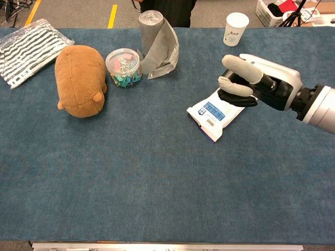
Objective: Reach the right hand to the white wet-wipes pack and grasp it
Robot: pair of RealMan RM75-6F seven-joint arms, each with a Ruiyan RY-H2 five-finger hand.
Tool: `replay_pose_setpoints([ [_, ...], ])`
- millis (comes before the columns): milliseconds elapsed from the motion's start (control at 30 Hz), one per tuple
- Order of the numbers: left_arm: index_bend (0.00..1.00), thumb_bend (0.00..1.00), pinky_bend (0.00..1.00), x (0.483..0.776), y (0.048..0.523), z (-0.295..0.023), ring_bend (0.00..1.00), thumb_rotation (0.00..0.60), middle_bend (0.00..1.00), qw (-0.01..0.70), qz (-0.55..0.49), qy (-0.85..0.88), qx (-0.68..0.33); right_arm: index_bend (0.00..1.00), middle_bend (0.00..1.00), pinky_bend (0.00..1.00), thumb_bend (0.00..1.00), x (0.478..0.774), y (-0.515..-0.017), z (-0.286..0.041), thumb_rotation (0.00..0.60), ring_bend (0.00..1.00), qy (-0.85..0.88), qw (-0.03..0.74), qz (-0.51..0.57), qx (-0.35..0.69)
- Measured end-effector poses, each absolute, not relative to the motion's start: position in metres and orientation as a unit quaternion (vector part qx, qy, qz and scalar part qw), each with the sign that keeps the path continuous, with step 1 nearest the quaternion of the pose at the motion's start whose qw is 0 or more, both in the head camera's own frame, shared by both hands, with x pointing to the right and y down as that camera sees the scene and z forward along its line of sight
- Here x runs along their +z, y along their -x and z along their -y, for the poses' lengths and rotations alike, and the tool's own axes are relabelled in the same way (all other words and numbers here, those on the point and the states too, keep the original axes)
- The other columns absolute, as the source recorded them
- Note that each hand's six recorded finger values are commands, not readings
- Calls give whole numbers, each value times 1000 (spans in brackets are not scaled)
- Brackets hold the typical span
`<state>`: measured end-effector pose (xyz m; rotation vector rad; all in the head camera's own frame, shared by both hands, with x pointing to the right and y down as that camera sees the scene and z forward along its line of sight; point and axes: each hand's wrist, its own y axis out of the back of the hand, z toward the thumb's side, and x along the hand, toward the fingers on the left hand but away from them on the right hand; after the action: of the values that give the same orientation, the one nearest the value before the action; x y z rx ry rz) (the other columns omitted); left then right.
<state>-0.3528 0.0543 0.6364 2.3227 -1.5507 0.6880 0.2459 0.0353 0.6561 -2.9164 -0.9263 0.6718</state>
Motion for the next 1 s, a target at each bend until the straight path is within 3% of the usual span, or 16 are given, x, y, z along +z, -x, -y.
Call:
replay_pose_setpoints([
  [233,1000,0,1000,638,353,-53,999,70,1000,141,526,-804,239,1000,1000,1000,0,659,-225,-40,75,1000,941,-13,272,202],
  [500,1000,0,1000,637,346,-55,1000,57,1000,175,506,-815,221,1000,1000,1000,0,657,-207,-47,37,1000,952,-18,240,190],
  [1000,1000,0,1000,610,332,-67,1000,61,1000,234,427,-862,144,1000,1000,1000,0,637,-206,-61,25,1000,971,-96,192,109],
])
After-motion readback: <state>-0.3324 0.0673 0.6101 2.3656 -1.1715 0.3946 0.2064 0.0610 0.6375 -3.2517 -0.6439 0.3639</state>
